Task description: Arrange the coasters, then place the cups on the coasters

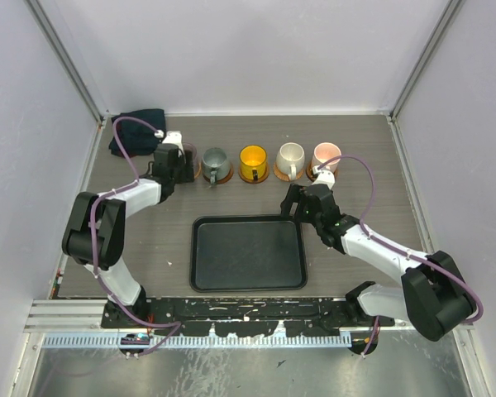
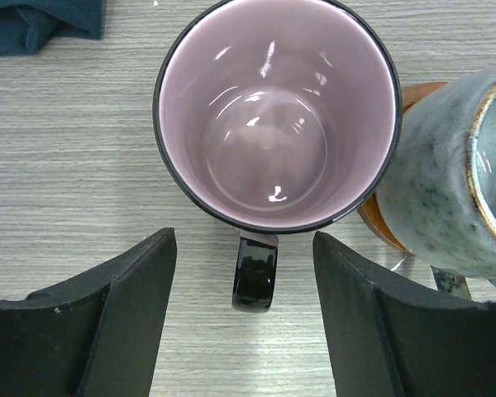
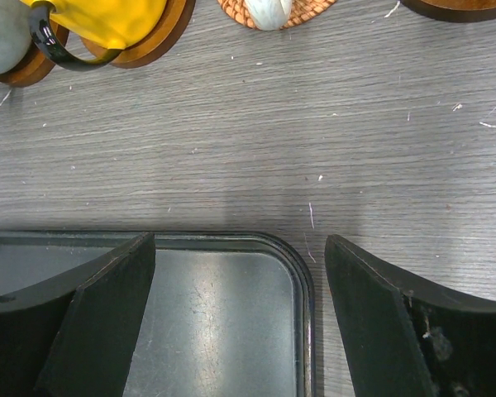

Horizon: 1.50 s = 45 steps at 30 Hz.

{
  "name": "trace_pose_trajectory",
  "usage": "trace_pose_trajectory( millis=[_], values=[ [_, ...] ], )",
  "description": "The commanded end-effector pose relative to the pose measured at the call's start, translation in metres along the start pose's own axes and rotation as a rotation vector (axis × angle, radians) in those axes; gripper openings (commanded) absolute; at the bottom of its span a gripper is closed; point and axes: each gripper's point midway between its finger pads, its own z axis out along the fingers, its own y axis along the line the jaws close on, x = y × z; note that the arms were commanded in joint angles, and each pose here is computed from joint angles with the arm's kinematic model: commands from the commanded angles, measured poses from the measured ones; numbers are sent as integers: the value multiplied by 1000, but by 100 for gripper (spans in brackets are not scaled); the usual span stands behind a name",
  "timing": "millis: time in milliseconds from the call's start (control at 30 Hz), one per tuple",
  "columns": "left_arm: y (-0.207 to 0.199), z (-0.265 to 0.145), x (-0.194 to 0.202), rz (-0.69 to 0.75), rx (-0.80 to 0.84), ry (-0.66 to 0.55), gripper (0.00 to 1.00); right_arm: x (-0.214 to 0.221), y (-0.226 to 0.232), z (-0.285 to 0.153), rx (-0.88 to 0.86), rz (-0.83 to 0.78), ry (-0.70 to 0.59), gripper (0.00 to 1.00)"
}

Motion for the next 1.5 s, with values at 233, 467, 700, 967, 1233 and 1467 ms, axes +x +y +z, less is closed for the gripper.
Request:
trace_pose_trajectory(
  millis=[233, 467, 700, 967, 1233, 1467],
  values=[
    [6, -50, -55, -78, 2, -172, 76, -25, 8, -4, -18, 17, -78, 87],
    [26, -98, -61, -120, -51, -209, 84, -67, -3, -15, 59, -17, -198, 89],
    [56, -145, -43, -207, -165, -185, 94, -115, -60, -30, 184, 97, -325, 92],
    [68, -197, -37, -336, -193, -183, 98, -139, -131, -77, 296, 335, -493, 98],
    [55, -221, -33, -347, -94, -142, 98, -142, -139, -118, 352, 342, -579, 100],
    [55, -234, -7, -304, -86, -26, 98, -139, -139, -130, 369, 323, -563, 100]
  ],
)
